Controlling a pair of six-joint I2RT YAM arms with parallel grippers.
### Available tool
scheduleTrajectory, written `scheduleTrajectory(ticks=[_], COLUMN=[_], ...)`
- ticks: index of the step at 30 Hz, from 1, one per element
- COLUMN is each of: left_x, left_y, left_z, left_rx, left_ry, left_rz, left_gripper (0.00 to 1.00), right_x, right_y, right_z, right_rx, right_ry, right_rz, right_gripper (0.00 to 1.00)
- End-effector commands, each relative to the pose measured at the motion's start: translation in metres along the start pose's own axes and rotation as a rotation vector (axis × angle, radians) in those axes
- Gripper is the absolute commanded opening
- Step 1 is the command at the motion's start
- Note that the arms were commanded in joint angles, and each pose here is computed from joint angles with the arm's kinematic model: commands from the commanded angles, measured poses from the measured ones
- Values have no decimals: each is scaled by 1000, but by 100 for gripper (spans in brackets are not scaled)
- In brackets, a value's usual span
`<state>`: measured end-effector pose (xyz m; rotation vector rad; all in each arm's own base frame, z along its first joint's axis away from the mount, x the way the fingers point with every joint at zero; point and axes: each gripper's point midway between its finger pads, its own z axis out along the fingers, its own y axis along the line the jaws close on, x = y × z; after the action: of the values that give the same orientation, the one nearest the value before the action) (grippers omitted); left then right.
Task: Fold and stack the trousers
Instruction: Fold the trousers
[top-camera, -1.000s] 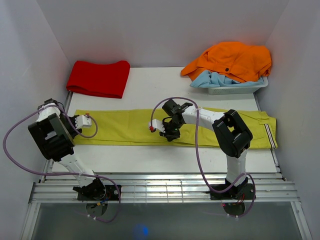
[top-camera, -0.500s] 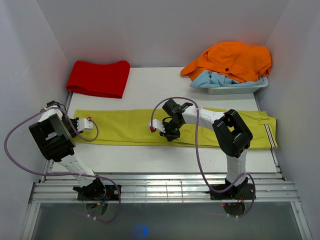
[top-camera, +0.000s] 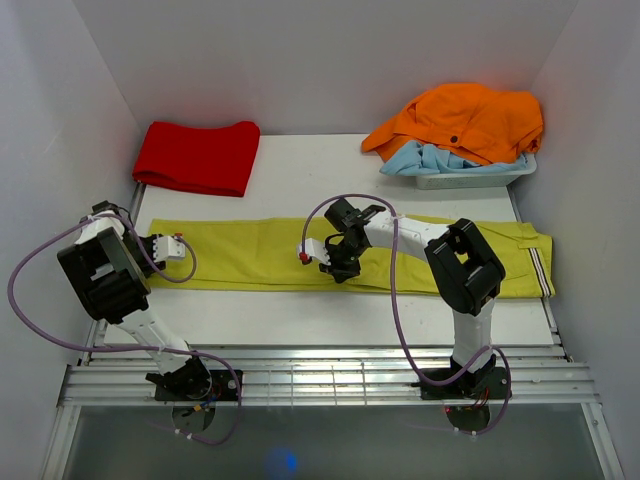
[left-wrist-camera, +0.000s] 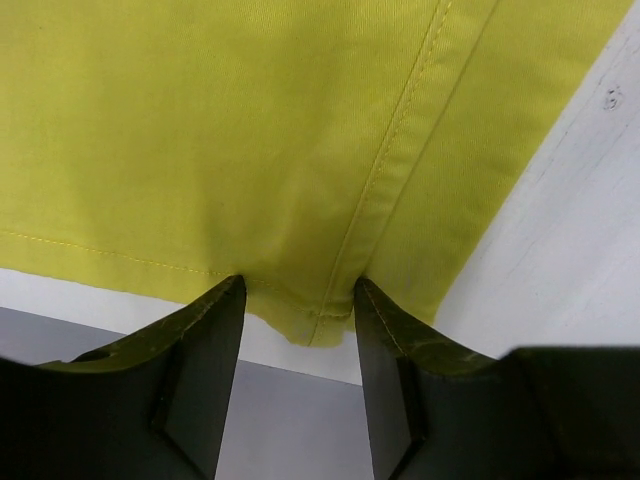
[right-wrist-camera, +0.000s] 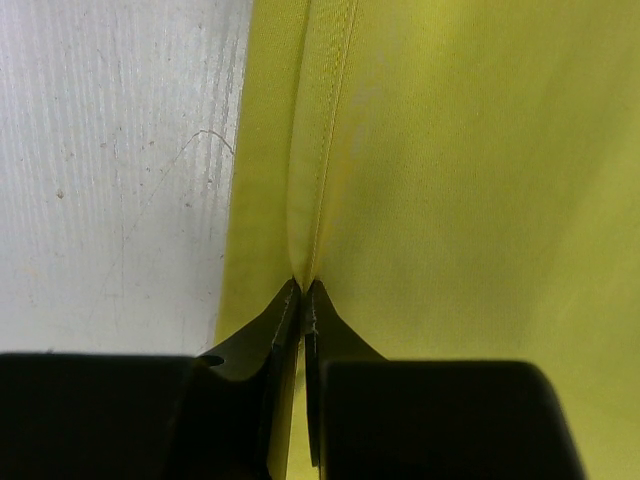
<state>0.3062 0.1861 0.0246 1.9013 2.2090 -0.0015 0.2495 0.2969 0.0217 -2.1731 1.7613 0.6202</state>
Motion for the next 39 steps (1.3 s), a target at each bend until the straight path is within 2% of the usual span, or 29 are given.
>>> scheduleTrajectory(ticks=[1,4,7,17,21,22,25,32,39], left_x=[-3,-2,-1,-1,0,-2,-1,7,3], left_y=[11,16,20,31,29,30,36,56,36], left_z=[-20,-24,-27,-39,-39,-40,-47,-75,-86], left_rx=[-64,-77,-81,-104,-93,-92,-112,-212,-210], left_ry=[10,16,22,19,22,19,16,13,4], left_rz=[39,50,52,57,56,57,20,-49,-48], left_gripper=[58,56,46,40,21,12,1,0,0], right_x=[10,9,8,7,6,5,0,-14,-8], right_y=[18,18,17,16,12,10,1,2,17], right_z=[3,2,1,2,0,-2,-13,-45,-52], right_rx=[-80,-78,-80,-88,-75,-65,-23,31,19], right_ry=[45,44,46,46,52,51,47,18,21], right_rz=[44,42,38,42,37,35,35,24,32], right_gripper=[8,8,8,8,8,8,8,8,8])
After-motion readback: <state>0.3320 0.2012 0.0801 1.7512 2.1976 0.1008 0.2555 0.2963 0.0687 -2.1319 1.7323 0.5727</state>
